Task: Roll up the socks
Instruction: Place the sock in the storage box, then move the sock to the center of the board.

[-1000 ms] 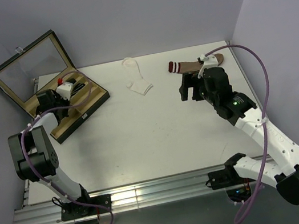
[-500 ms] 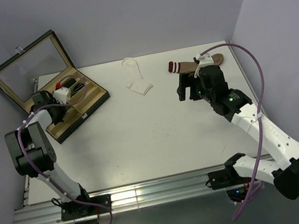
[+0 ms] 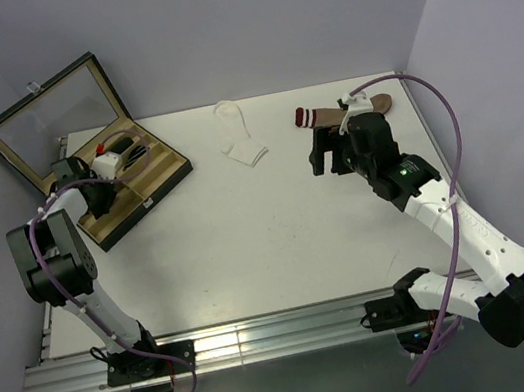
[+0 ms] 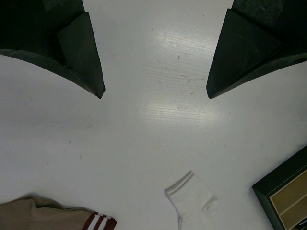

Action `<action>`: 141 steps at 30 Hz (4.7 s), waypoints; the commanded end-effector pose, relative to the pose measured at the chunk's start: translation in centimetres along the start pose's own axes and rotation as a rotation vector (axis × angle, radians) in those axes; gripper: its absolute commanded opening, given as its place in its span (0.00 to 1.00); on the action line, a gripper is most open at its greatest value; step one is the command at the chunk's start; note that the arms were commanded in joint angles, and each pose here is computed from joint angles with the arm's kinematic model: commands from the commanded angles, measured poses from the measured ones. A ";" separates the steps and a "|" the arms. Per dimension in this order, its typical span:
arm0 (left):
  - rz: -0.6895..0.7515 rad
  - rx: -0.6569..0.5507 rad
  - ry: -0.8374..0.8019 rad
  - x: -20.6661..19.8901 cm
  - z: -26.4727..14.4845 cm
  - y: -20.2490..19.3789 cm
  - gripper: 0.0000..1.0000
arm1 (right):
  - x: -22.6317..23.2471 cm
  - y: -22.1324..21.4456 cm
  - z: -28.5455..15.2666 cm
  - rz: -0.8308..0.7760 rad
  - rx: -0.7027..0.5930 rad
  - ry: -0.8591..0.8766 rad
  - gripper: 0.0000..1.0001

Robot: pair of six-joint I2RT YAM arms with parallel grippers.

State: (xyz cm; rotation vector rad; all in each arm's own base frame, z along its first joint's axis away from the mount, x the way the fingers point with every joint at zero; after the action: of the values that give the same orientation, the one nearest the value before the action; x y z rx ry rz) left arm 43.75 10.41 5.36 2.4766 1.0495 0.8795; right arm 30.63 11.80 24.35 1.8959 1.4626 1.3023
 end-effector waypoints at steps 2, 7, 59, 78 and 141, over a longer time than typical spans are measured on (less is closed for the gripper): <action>-0.006 -0.009 -0.052 -0.5 0.0 0.2 0.29 | 0.6 1.8 -0.4 0.000 -0.050 0.013 0.94; -0.008 -0.021 -0.042 0.1 -0.4 0.8 0.36 | 0.5 1.6 -0.2 0.005 -0.043 0.009 0.94; -0.104 -0.166 0.064 2.8 -2.8 5.3 0.47 | 2.7 -0.3 1.1 0.046 0.055 0.129 0.83; -0.210 -0.172 0.069 1.5 -1.6 4.6 0.45 | 3.5 -3.0 2.2 0.066 0.124 0.216 0.79; -0.967 -0.438 0.186 -8.9 -21.3 9.3 1.00 | 12.0 -15.6 8.6 -0.145 0.514 0.075 0.76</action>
State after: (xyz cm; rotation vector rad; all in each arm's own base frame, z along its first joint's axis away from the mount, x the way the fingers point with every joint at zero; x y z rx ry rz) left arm 29.99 -1.23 20.45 1.3159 1.7075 0.8465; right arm 26.14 31.16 8.12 2.1578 2.1989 0.8655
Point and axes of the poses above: each gripper's point midway between its finger pads, its own z axis out along the fingers, its own x axis along the line the jaws close on, y = z × x, the point moved 1 cm from there along -z, back along the fingers, and after that the axes turned 15 degrees about z, right-handed, at the moved point
